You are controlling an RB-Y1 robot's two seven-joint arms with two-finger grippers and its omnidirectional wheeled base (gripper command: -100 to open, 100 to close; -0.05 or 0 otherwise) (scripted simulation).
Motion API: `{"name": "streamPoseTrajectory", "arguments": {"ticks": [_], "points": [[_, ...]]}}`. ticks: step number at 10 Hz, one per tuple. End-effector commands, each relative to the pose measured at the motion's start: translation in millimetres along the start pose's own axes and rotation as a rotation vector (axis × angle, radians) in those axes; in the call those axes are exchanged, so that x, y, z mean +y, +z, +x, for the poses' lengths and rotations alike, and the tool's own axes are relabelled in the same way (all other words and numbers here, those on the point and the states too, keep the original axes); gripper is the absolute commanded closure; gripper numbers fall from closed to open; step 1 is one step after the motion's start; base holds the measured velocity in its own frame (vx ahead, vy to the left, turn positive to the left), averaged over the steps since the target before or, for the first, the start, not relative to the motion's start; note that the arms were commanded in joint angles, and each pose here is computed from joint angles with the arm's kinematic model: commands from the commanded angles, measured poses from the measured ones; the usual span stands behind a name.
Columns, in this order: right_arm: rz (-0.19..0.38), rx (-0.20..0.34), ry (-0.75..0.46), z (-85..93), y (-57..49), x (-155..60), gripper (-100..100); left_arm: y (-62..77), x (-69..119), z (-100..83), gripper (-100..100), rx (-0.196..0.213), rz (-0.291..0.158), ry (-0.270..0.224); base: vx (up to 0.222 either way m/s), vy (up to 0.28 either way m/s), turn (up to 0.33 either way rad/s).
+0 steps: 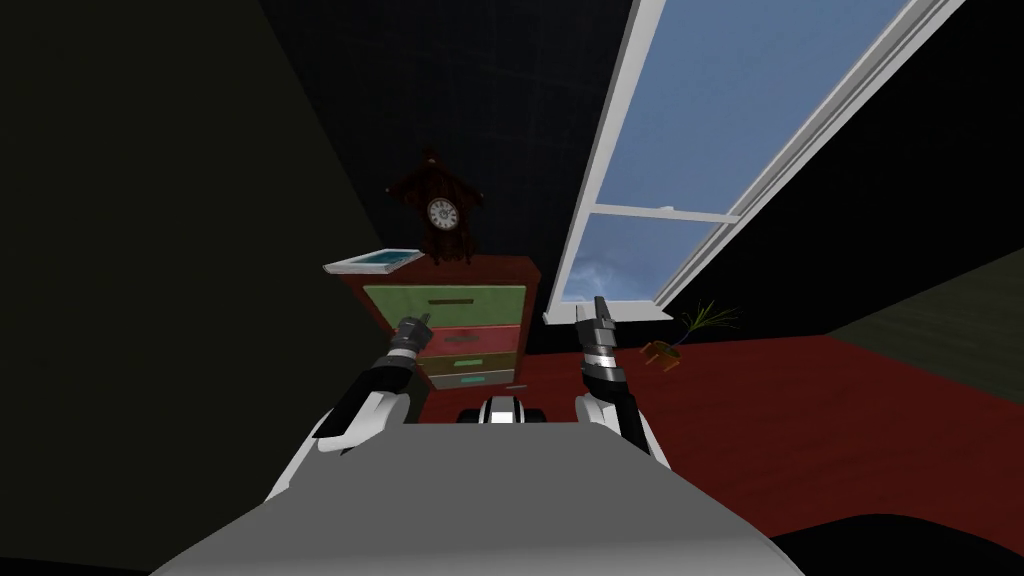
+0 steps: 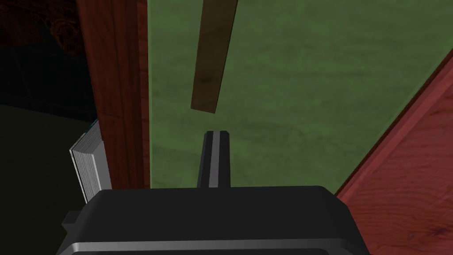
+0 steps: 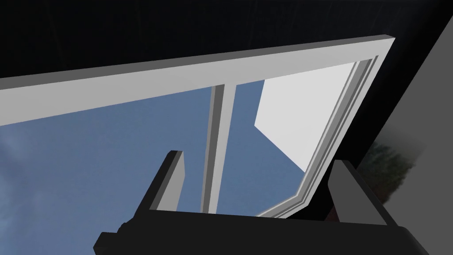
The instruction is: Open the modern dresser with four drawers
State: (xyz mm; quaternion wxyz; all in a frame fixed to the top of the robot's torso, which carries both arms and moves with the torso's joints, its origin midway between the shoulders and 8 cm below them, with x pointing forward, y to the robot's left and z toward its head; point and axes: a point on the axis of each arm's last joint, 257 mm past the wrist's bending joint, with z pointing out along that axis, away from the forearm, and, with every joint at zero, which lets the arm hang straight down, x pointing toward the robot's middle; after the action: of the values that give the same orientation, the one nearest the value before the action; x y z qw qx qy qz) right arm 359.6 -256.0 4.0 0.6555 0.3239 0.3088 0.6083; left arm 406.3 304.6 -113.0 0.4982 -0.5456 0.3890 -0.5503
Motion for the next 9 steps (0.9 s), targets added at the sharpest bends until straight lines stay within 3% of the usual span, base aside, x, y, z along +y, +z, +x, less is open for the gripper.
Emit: {"name": "streamPoseTrajectory", "arguments": {"ticks": [1,2,6,9], "points": [[0.000,0.000,0.000,0.0,0.0,0,0,-1.7,-1.5,0.7,100,0.002,0.000,0.000,-0.091,-0.013,0.004],[0.000,0.000,0.000,-0.1,-0.1,0,0,-3.9,-5.5,0.1,-100,0.007,-0.009,0.016,0.063,-0.017,-0.008],[0.001,0.000,-0.001,-0.2,-0.3,0,0,-7.3,-8.0,-3.4,-100,-0.006,-0.027,0.017,0.171,-0.003,-0.003],[0.000,0.000,0.000,-0.1,-0.2,0,0,-8.0,-11.6,-2.9,-100,-0.004,-0.021,0.018,0.093,0.009,-0.005]]}}
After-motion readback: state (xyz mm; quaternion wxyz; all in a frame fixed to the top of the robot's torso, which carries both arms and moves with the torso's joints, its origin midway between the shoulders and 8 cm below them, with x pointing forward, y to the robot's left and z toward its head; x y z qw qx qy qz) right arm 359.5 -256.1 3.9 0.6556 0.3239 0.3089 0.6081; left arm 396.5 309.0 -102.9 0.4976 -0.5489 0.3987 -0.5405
